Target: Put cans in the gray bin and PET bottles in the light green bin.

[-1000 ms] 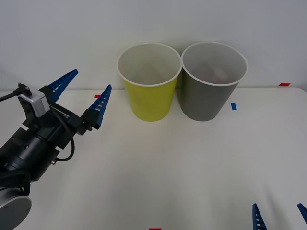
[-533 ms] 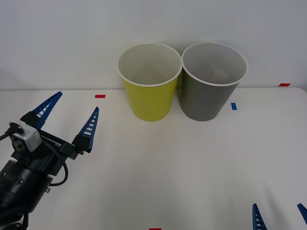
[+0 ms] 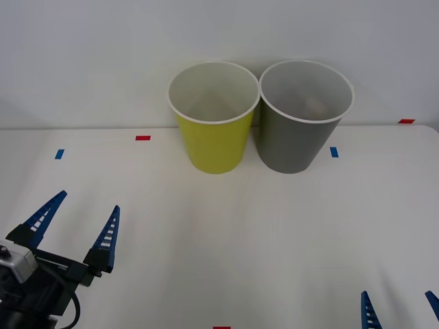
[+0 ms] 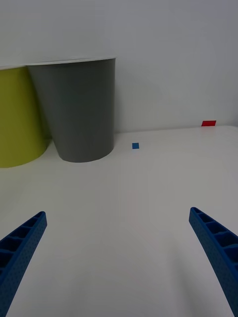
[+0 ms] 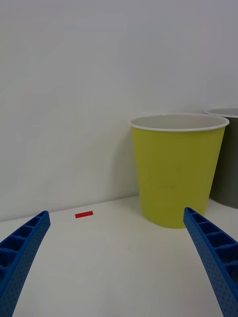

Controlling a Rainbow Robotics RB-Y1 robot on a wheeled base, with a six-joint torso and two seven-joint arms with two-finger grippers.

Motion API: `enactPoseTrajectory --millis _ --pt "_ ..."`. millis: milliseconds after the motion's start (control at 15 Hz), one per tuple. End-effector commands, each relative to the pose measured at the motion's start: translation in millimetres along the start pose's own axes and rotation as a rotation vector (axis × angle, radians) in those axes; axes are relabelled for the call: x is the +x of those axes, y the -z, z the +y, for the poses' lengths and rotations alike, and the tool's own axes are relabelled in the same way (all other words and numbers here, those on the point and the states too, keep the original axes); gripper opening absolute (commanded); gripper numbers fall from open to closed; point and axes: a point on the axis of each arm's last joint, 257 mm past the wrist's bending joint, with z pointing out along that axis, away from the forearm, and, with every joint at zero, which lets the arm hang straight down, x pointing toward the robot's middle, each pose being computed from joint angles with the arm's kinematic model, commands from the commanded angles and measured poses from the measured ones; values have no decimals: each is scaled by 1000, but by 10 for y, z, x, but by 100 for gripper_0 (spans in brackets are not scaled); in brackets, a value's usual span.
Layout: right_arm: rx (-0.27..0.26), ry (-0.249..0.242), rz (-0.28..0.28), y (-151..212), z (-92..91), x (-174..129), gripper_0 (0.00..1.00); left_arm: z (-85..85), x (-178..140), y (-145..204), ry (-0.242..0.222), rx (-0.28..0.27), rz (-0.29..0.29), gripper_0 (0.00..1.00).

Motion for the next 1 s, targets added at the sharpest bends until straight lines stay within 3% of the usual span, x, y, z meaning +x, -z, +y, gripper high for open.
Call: enactPoseTrajectory --millis 67,467,667,1000 --pt "0 0 0 0 0 0 100 37 141 191 -13 -38 48 91" --pt "0 0 0 0 0 0 100 57 337 669 -50 -79 136 91" --pt "0 0 0 0 0 0 100 59 368 974 -105 -115 169 90" --pt "0 0 0 0 0 0 100 36 528 1291 -73 -171 251 91"
